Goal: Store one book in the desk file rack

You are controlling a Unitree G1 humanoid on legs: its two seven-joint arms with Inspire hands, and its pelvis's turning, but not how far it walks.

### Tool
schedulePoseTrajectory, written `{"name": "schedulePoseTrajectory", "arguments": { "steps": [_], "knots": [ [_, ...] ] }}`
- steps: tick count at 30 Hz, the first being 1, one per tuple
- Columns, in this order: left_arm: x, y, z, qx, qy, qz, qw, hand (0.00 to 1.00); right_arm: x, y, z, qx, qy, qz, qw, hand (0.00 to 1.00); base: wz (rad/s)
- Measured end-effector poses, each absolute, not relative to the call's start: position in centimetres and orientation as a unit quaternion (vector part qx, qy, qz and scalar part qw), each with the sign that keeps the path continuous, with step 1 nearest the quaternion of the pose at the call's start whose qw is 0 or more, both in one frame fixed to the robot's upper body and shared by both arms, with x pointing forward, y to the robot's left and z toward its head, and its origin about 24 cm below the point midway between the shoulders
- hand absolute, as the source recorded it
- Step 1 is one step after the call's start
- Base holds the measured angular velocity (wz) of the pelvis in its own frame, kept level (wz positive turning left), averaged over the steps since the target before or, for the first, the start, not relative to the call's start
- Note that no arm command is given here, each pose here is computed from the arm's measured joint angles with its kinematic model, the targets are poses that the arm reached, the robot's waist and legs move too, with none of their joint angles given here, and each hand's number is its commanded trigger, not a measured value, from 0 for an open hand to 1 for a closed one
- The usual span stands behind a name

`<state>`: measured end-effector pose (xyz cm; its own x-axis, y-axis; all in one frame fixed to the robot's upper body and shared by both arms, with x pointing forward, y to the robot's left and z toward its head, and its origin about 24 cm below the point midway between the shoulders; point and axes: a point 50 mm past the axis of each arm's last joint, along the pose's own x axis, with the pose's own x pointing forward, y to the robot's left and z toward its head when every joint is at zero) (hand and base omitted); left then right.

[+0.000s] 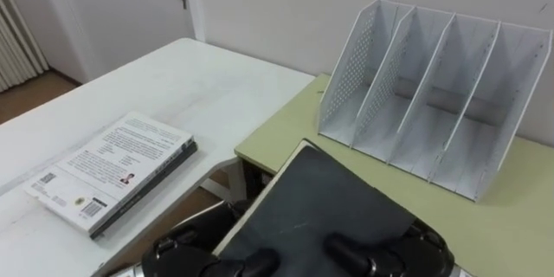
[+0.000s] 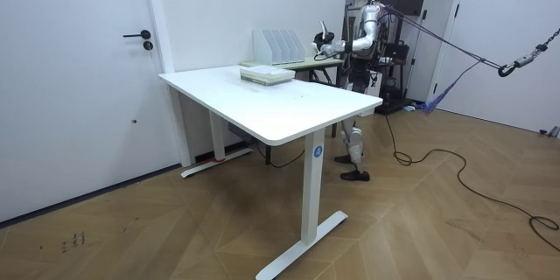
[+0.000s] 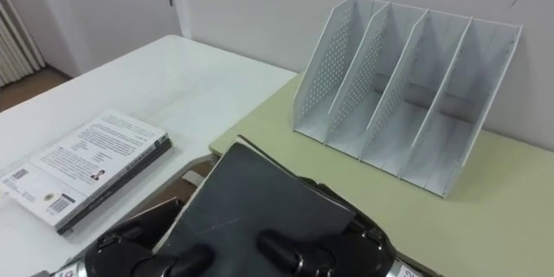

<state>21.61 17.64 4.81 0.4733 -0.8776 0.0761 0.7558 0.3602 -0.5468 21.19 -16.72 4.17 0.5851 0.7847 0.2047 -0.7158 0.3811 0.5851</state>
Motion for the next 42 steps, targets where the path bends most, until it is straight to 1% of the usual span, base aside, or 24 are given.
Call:
{"name": "schedulePoseTrajectory", "arguments": {
  "steps": [1,6,13,20,24,27,32,34,38,42],
  "knots": [
    [21.6,17.6,4.8,-0.264,0.115,-0.501,0.816,0.0,21.2,-16.7,4.2,0.324,0.052,0.455,0.828,1.0,0.0],
    [21.8,17.7,5.0,-0.261,0.112,-0.497,0.82,0.0,20.9,-16.7,4.0,0.327,0.053,0.461,0.823,1.0,0.0],
    [22.1,17.7,5.2,-0.257,0.106,-0.49,0.826,0.0,20.1,-16.8,2.6,0.337,0.095,0.455,0.819,1.0,0.0],
    [22.0,17.5,4.5,-0.274,0.103,-0.48,0.827,0.0,20.4,-17.9,3.0,0.323,0.091,0.442,0.832,1.0,0.0],
    [21.8,18.6,2.4,-0.294,0.137,-0.441,0.837,0.0,20.6,-18.1,3.0,0.32,0.095,0.424,0.842,1.0,0.0],
    [20.7,19.5,0.5,-0.31,0.164,-0.405,0.845,0.0,20.8,-18.3,3.0,0.316,0.096,0.415,0.848,1.0,0.01],
    [18.7,20.6,-3.1,-0.341,0.219,-0.331,0.852,0.0,22.1,-19.2,4.2,0.301,0.069,0.389,0.868,1.0,0.02],
    [17.1,21.0,-4.7,-0.333,0.253,-0.295,0.859,0.0,22.4,-19.8,4.5,0.296,0.061,0.366,0.88,1.0,0.0],
    [15.1,21.0,-6.9,-0.322,0.3,-0.258,0.86,0.0,22.8,-20.7,5.2,0.278,0.043,0.325,0.903,1.0,0.01],
    [13.3,21.5,-9.1,-0.301,0.348,-0.199,0.865,0.0,23.9,-21.9,6.8,0.195,0.024,0.277,0.94,1.0,-0.01]
  ]
}}
